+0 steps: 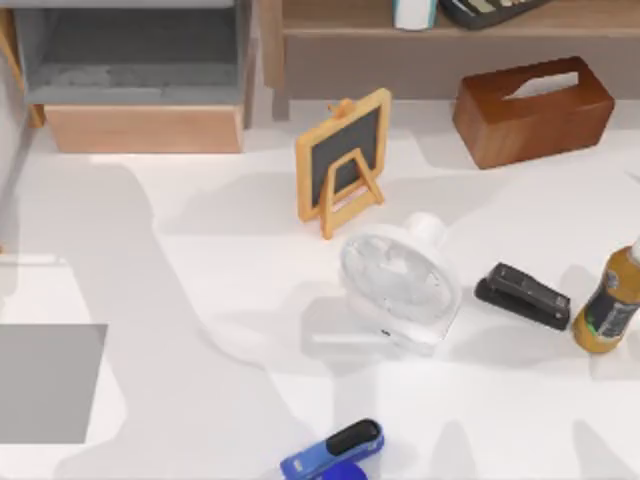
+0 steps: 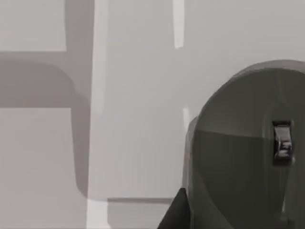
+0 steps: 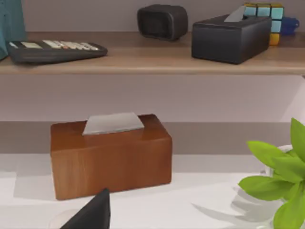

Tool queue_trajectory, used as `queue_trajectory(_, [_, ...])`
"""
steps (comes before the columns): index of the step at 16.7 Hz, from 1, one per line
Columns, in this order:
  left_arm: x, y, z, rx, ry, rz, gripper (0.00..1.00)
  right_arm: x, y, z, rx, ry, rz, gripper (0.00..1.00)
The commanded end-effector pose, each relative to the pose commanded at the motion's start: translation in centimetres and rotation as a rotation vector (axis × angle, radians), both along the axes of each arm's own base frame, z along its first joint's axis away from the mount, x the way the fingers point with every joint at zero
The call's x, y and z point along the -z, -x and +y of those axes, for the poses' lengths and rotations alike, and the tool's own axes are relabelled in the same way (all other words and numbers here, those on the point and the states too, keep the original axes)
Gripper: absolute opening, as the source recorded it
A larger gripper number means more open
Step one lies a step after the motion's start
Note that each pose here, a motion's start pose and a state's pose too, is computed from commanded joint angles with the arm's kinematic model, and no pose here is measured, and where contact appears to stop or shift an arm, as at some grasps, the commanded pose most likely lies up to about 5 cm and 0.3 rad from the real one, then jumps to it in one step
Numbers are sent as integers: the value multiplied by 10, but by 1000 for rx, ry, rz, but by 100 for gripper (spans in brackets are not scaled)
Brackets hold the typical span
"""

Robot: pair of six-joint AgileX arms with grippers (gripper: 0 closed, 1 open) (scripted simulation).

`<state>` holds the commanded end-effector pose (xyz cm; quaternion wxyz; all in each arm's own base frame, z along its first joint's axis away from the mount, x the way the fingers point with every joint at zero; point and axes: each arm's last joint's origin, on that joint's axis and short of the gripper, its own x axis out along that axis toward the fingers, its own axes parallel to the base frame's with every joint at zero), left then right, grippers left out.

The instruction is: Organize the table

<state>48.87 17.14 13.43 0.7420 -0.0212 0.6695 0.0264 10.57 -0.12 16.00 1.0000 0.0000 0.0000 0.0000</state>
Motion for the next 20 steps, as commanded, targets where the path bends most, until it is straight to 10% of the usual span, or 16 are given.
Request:
queue_trajectory(9, [-8,2,0,2,-14,-7,0,0,0,0,0,0,0,100])
queue_trajectory(20, [-112,32,-21,8,-182,-115,0,0,0,0,0,0,0,100])
